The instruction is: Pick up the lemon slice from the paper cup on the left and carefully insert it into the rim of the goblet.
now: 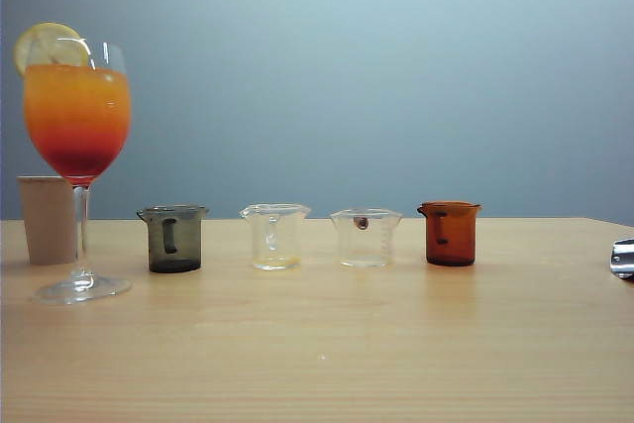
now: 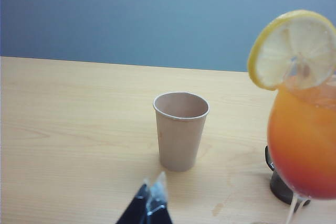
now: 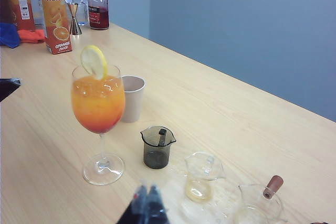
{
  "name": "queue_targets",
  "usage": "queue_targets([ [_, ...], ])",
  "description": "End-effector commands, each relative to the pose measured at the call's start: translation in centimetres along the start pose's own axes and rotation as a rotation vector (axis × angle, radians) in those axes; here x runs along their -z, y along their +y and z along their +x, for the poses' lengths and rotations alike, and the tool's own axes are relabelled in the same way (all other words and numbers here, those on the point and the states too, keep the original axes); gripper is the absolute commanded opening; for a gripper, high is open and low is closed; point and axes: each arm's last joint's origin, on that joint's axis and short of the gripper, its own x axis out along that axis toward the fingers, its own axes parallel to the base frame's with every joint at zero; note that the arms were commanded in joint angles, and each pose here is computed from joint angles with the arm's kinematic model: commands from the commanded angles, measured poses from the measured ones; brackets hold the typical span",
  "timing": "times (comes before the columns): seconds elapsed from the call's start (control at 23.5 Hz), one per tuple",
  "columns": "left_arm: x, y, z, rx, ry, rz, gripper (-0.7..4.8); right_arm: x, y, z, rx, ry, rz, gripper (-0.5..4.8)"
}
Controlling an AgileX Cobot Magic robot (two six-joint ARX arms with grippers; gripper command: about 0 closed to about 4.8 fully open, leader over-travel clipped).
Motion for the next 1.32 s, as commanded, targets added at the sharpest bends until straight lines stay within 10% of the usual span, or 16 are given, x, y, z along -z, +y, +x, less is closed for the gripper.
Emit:
queue_targets([
  [0.04,-0.2,0.0,0.0,-0.007,-0.009,0.0,-0.01,-0.3,-0.1,-0.1,0.006,-0.022,0.007,-0.04],
  [0.47,-0.2,0.0,0.0,-0.007,-0.009,0.0,-0.01,-0.5,-0.9,-0.5,0.047,-0.027,0.01,-0.04],
  [0.93,-0.2,0.0,0.0,-0.007,-0.009,0.0,-0.01,3.9,-8.0,-4.5,0.476,-0.009,0.03,-0.04],
  [1.32,-0.2,0.0,0.0,-0.007,-0.009,0.0,-0.01,8.8,-8.4,-8.7,0.681,-0.154,-0.007,-0.04],
])
